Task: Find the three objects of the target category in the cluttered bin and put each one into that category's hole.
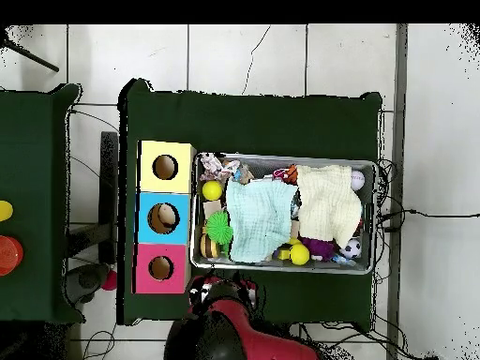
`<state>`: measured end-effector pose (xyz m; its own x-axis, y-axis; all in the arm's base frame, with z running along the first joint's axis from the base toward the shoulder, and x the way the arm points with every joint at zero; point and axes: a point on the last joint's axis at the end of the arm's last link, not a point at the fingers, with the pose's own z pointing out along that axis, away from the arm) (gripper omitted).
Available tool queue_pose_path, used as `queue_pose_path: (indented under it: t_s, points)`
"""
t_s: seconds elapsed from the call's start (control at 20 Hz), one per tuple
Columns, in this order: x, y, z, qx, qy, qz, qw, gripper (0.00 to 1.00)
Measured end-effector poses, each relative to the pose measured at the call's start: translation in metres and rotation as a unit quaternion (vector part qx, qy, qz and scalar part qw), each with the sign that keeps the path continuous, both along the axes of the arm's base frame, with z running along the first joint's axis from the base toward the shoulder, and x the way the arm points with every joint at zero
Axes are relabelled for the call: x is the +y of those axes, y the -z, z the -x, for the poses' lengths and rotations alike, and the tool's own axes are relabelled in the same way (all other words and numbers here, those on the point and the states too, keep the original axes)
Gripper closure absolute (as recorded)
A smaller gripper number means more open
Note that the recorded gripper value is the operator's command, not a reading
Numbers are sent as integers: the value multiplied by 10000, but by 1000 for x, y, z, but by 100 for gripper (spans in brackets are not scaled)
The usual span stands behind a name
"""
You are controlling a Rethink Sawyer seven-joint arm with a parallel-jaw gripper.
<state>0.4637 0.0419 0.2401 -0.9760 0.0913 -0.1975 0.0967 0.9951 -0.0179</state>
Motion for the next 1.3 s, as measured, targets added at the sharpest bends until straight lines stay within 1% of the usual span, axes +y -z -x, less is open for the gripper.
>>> queue_pose_path:
  t_s: [0.15, 0.25, 0.35, 0.5, 0.55, 0.65, 0.85, 0.9, 1.0, 1.1, 1.3]
  points:
    - [-21, 12, -5, -360, 8, 189, 9992, 0]
    - [-32, 22, -7, -555, -67, 328, 9979, 0]
    - [-43, 35, -6, -687, -160, 435, 9966, 0]
    - [-54, 55, -3, -757, -293, 504, 9954, 0]
    - [-60, 64, -1, -739, -337, 503, 9954, 0]
    - [-66, 73, 3, -681, -364, 481, 9959, 0]
    - [-81, 98, 17, -424, -394, 380, 9976, 0]
    - [-83, 107, 22, -332, -414, 335, 9980, 0]
    - [-81, 116, 26, -250, -450, 289, 9983, 0]
    - [-76, 131, 32, -178, -511, 228, 9983, 0]
    - [-56, 164, 43, -211, -655, 167, 9975, 0]
